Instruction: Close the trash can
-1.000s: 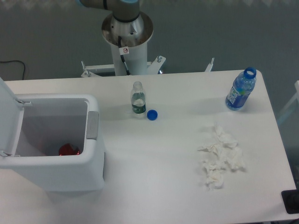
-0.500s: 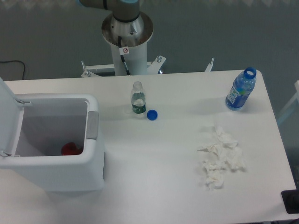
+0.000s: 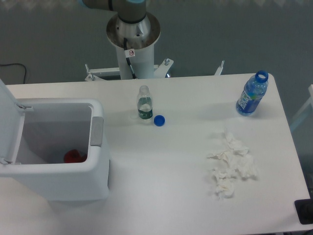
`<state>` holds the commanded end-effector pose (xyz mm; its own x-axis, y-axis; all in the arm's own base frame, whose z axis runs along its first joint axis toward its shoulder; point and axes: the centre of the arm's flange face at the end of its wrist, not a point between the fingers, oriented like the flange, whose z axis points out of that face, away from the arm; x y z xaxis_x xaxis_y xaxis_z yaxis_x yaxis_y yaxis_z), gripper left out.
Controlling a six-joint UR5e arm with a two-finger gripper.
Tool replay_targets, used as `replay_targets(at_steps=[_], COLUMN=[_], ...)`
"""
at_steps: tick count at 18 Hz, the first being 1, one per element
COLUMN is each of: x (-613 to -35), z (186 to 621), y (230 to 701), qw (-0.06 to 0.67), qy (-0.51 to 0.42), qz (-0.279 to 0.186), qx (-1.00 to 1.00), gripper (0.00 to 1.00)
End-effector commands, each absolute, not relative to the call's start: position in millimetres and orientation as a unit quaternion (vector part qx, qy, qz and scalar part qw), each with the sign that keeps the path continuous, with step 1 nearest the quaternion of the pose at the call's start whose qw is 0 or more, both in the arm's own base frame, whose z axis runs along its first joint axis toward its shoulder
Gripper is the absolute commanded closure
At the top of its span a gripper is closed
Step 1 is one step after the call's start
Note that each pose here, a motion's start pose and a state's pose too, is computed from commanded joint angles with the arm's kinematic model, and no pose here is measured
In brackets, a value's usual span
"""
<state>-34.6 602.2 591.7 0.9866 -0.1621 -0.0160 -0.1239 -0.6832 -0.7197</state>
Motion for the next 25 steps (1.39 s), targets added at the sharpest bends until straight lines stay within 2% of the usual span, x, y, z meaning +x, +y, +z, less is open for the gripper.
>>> replay_targets(at_steps=[8,12,19,25], x=[-61.2,-71.1,-98.6,-126.7], z=[587.7,585.0,576.1,566.8], y=[595.7,593.4,583.9,572.3], qw=[0.386,0.371,0.350,0.337], qy=[0.061,0.059,0.034,0.028], qz=[-0.013,0.032,0.074,0.088], qx=[-0.921,-0.926,-0.933,-0.937], gripper=[0.00,0.00,0.00,0.00])
